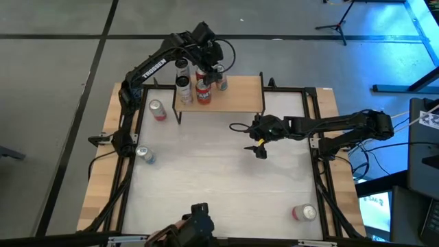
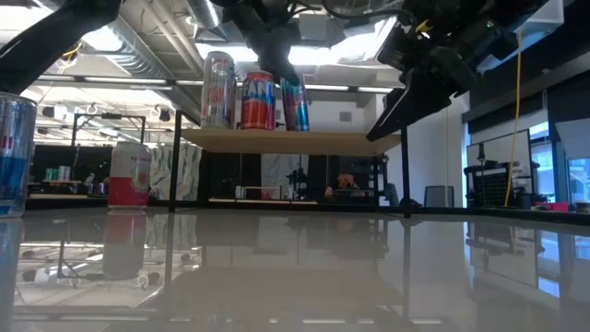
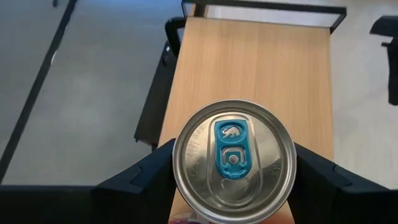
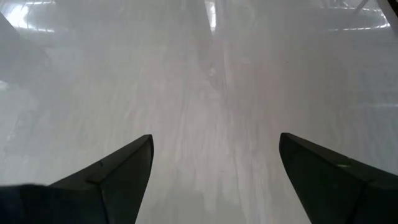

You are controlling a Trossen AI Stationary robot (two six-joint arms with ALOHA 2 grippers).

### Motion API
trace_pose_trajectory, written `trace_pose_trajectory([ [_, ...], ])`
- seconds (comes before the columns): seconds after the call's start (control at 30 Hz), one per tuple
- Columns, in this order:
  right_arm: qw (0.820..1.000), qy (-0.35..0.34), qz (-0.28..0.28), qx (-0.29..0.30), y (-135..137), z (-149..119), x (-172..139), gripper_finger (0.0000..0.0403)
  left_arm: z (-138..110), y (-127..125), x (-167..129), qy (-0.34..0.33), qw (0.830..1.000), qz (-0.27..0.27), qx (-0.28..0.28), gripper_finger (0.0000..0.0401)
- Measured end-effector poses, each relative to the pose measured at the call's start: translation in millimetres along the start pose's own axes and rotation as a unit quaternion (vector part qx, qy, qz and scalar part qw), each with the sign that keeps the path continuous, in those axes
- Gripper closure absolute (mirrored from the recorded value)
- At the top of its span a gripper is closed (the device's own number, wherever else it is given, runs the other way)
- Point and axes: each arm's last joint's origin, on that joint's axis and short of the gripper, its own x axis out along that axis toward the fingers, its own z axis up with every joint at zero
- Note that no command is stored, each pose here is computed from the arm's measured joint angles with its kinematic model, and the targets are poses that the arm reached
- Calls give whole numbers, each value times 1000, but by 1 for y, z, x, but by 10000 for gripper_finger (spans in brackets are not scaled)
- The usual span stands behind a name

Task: Place canned beverage on shelf
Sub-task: Put the right blue soda can on the shelf

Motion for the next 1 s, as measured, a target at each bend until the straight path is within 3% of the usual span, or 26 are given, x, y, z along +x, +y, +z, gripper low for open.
trace_pose_trajectory([
  [0.83,1000,1,0,0,0,0,0,61,-2,-3,4,18,1000,8,-1,175],
  [1.0,1000,1,0,0,0,-1,0,61,-2,-3,4,18,1000,9,0,142],
])
